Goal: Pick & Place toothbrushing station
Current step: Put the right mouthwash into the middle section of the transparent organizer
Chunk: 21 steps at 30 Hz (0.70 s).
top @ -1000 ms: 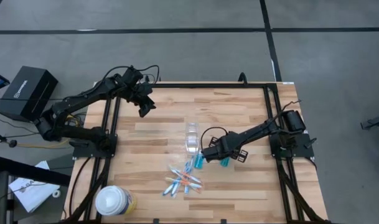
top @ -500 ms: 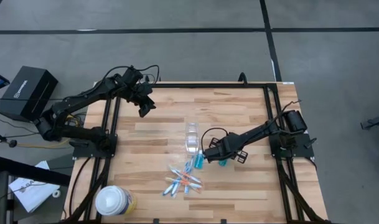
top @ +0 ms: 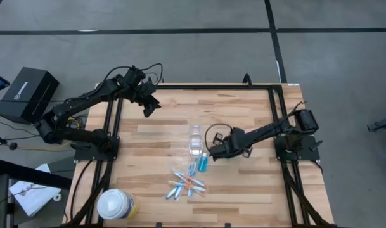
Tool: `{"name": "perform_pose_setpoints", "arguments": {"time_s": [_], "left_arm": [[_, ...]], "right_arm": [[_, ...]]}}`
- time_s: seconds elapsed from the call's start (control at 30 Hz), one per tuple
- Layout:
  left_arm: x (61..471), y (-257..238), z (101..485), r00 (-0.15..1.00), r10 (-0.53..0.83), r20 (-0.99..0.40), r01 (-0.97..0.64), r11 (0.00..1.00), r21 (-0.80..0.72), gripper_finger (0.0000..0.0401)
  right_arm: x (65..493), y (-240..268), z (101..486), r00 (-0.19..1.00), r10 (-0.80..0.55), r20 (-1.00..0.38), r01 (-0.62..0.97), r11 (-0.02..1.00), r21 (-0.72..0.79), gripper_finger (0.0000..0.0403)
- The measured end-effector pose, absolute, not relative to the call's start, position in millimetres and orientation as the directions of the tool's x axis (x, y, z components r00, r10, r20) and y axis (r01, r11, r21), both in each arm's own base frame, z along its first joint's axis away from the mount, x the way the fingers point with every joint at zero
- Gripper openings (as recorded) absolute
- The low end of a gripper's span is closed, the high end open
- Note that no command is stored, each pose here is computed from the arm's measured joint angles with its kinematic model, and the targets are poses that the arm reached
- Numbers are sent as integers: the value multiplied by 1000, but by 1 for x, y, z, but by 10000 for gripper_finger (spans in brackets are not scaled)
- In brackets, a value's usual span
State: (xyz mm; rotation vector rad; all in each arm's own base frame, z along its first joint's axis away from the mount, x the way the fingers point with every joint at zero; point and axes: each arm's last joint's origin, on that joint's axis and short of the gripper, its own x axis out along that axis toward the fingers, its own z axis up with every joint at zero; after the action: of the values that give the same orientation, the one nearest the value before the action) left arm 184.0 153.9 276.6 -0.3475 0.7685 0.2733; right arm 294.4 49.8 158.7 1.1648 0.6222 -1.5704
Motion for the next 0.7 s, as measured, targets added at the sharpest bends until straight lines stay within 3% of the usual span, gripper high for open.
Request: {"name": "perform_pose_setpoints", "arguments": {"time_s": [0.37,0.7], "left_arm": [[191,180,307,889,221,-402,-383,839,-386,126],[195,190,344,972,228,-55,-230,880,-416,126]], "right_arm": [[273,12,239,229,-671,-705,945,-21,327,83],[287,-25,313,624,-654,-427,782,525,338,83]]}}
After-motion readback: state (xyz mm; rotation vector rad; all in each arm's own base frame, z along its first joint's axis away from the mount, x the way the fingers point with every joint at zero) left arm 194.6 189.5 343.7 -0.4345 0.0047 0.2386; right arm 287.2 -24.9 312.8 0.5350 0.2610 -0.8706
